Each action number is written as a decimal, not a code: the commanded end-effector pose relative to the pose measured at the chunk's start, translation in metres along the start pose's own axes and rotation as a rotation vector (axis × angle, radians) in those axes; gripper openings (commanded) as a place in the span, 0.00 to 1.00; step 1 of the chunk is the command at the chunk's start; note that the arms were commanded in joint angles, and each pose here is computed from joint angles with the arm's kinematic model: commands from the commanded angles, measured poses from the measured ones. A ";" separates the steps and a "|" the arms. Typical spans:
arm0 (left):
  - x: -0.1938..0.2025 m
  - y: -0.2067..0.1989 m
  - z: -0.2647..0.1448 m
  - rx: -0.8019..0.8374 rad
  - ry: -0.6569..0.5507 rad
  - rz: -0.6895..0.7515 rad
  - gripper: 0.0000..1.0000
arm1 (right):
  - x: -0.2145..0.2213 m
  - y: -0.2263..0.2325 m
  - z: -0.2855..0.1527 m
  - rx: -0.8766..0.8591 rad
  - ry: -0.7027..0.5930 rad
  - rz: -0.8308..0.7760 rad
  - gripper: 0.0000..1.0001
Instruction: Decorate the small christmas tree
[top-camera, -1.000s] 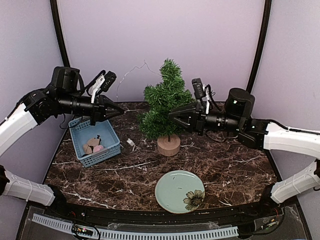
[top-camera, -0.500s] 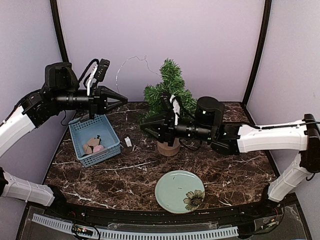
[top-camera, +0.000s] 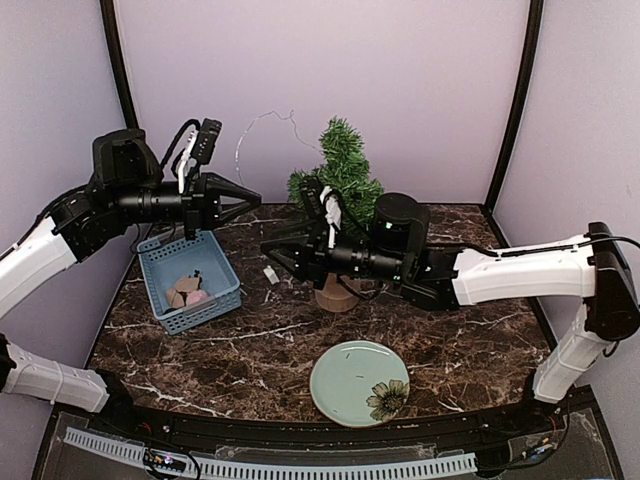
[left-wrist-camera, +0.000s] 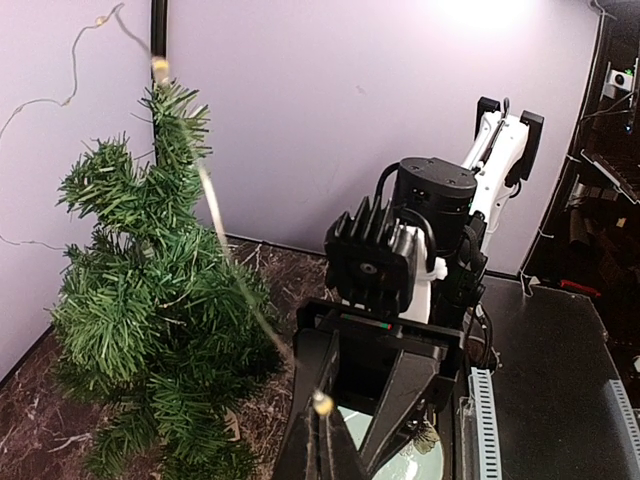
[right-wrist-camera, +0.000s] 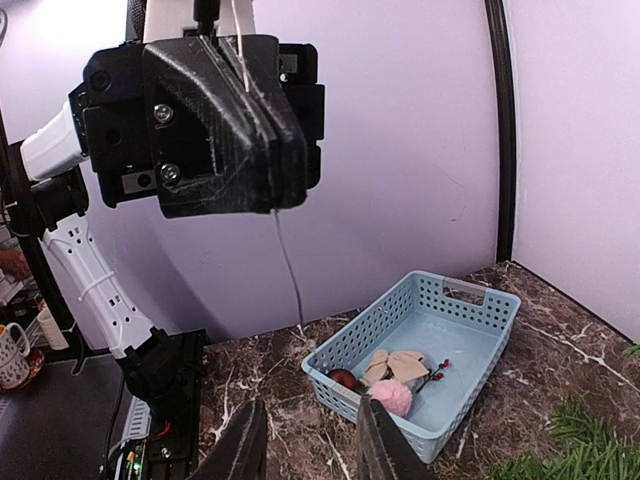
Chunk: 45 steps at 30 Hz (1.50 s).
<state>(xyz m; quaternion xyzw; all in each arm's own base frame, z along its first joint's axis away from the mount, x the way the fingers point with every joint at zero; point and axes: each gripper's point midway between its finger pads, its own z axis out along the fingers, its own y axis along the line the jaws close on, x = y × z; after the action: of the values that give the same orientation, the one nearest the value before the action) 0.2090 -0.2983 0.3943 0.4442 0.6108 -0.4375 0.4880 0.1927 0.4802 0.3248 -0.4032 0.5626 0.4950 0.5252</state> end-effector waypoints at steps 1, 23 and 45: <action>-0.011 -0.009 -0.003 0.030 -0.048 0.032 0.00 | -0.021 0.003 0.007 -0.004 -0.068 -0.021 0.31; -0.020 -0.010 -0.006 0.019 -0.093 0.067 0.00 | -0.003 0.009 0.016 -0.055 -0.033 -0.003 0.16; 0.028 0.017 -0.023 -0.202 -0.035 -0.056 0.59 | 0.018 -0.005 -0.016 0.090 0.143 -0.043 0.00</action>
<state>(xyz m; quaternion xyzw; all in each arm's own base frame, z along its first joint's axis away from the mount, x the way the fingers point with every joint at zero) 0.2140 -0.2830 0.3662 0.3958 0.6430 -0.4195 0.5039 0.1965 0.4734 0.3142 -0.4137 0.5960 0.4528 0.5182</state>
